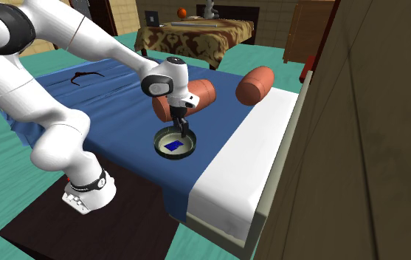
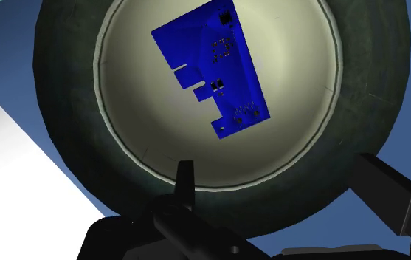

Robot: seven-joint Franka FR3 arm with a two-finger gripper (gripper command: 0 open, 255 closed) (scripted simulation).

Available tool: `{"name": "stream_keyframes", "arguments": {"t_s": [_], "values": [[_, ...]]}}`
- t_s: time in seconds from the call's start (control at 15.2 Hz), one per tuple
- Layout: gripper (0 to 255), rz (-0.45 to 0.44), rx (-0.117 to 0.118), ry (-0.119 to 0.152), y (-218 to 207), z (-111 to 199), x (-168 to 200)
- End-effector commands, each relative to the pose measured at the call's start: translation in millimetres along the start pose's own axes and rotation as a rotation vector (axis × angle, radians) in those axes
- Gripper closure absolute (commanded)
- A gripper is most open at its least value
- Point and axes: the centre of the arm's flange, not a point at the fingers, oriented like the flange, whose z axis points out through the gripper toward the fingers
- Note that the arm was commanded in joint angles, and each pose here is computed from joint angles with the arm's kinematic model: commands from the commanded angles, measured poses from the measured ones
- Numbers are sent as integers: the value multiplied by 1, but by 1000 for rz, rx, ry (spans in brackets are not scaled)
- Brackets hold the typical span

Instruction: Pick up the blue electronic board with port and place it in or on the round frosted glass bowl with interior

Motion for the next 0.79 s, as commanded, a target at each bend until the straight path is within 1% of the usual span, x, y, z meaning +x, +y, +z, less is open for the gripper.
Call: {"name": "stream_keyframes", "arguments": {"t_s": [0.0,0.26,0.73], "values": [[0,0,0,0,0,0,0],[0,0,0,0,0,-50,0],[0,0,0,0,0,-50,0]]}}
